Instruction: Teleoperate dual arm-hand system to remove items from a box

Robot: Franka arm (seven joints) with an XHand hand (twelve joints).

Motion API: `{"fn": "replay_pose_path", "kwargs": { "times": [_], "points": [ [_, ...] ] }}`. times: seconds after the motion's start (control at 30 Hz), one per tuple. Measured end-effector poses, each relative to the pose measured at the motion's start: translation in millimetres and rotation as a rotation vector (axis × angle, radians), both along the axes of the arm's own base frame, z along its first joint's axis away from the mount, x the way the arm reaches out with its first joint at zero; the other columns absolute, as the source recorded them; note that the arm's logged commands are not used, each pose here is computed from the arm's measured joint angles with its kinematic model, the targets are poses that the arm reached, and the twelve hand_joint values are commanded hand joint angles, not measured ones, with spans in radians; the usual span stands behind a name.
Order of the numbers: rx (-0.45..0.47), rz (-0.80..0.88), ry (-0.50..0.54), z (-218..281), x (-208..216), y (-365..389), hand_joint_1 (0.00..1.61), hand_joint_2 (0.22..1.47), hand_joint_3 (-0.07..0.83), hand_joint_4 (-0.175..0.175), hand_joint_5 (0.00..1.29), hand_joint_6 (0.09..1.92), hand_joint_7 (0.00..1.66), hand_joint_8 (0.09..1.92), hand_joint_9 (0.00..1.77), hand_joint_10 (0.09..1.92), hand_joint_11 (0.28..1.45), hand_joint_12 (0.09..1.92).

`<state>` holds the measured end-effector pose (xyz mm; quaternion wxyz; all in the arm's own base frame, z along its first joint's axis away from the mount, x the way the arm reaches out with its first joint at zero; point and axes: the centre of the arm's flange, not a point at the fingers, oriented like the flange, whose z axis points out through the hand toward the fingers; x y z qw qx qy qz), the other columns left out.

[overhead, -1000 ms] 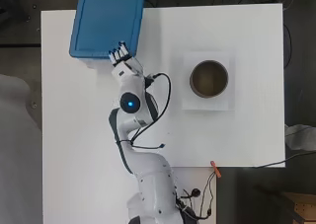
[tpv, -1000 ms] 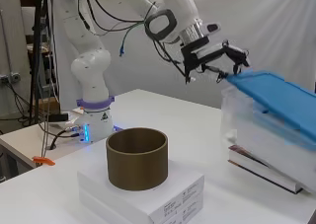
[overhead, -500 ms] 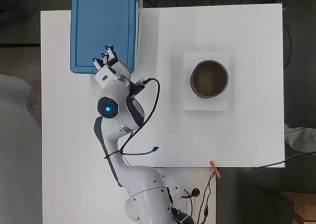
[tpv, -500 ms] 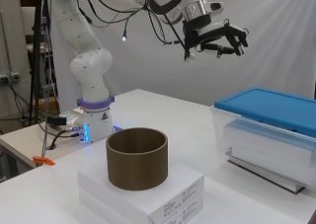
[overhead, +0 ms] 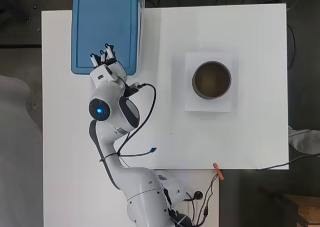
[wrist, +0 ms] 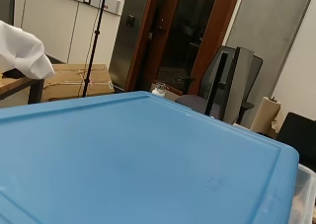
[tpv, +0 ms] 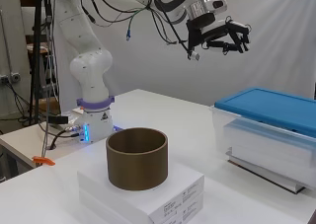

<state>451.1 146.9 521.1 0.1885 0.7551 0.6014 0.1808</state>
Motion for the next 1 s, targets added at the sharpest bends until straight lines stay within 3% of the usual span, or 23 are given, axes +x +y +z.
{"fn": "replay_pose_path", "kwargs": {
  "times": [0.13,0.2,0.23,0.3,0.43,0.53,0.63,0.73,0.9,1.0],
  "points": [
    [0.000,0.000,0.000,0.0,0.0,0.0,0.82,1.31,0.000,0.175,0.64,1.49,1.20,0.09,1.34,0.09,0.63,0.92],
    [0.000,0.000,0.000,-0.2,0.1,-0.3,0.55,1.14,-0.013,0.146,0.43,0.64,0.76,0.09,0.91,0.09,0.51,0.46],
    [0.005,-0.002,0.007,-4.1,1.8,-3.7,0.48,1.10,-0.009,0.137,0.40,0.35,0.63,0.09,0.78,0.09,0.50,0.26],
    [0.012,0.009,0.054,-27.2,7.8,-38.4,0.43,1.06,-0.003,0.128,0.39,0.09,0.52,0.09,0.66,0.09,0.49,0.09],
    [-0.003,0.055,0.140,-58.4,5.9,-134.1,0.43,1.05,0.001,0.123,0.41,0.09,0.49,0.09,0.64,0.09,0.51,0.09],
    [0.016,0.051,0.218,-90.3,-13.3,-155.2,0.52,1.08,0.002,0.141,0.61,0.09,0.65,0.09,0.75,0.09,0.57,0.09],
    [0.054,0.006,0.255,-95.3,-12.8,-165.3,0.56,1.10,0.002,0.121,0.66,0.09,0.73,0.09,0.83,0.09,0.60,0.09],
    [0.086,-0.055,0.324,-100.7,0.2,-202.8,0.58,1.13,0.002,0.081,0.70,0.09,0.97,0.09,1.09,0.09,0.73,0.09],
    [0.124,-0.093,0.423,-112.6,19.4,-223.8,0.57,1.16,0.004,0.077,0.74,0.09,0.94,0.09,1.00,0.09,0.67,0.09],
    [0.053,-0.079,0.487,-117.0,43.2,-212.6,0.53,1.18,0.001,0.078,0.79,0.09,1.01,0.09,1.07,0.09,0.70,0.09]
  ]
}}
